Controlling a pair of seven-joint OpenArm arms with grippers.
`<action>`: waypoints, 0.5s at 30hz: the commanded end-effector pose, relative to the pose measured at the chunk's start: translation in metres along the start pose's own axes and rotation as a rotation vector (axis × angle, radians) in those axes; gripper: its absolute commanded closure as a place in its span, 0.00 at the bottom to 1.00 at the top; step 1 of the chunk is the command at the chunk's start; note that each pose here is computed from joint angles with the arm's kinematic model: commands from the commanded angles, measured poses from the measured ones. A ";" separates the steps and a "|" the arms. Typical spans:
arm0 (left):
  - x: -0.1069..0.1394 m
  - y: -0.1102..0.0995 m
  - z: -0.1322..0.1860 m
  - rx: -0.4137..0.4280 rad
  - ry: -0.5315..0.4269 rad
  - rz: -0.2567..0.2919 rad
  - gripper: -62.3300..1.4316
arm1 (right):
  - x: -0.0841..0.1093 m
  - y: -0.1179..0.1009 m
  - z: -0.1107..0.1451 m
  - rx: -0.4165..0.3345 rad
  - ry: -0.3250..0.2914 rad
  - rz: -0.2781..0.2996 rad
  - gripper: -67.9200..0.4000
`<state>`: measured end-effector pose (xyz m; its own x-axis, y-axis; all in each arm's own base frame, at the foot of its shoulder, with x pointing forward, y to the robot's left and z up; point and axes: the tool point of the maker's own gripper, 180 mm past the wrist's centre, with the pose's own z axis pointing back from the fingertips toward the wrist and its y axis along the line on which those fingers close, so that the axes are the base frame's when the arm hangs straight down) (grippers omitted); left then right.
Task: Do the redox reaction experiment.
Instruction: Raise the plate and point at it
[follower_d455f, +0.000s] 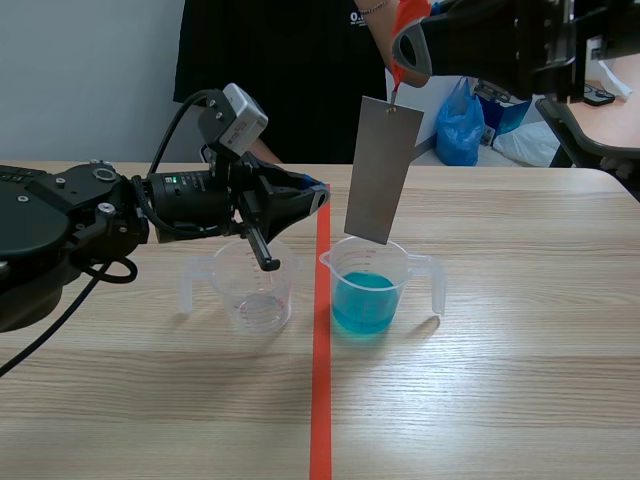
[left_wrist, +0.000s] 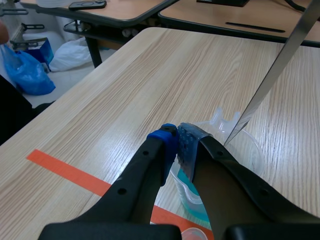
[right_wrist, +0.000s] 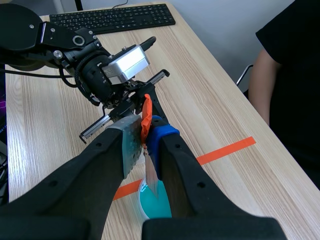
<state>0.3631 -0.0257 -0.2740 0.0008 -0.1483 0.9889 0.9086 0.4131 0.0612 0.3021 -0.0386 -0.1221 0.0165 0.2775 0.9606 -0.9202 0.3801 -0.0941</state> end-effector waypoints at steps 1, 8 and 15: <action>0.017 0.004 -0.003 0.003 -0.051 -0.015 0.91 | 0.013 -0.003 0.006 -0.009 -0.025 0.035 0.97; 0.005 -0.003 -0.007 -0.027 0.019 -0.085 0.91 | 0.013 -0.003 0.006 -0.009 -0.025 0.035 0.97; 0.006 0.001 -0.005 -0.017 0.016 -0.084 0.91 | 0.013 -0.003 0.006 -0.009 -0.025 0.035 0.97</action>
<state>0.3579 -0.0302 -0.2868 -0.0420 -0.2404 0.9698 0.9207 0.3676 0.1310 0.3021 -0.0386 -0.1221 0.0165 0.2775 0.9606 -0.9202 0.3801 -0.0941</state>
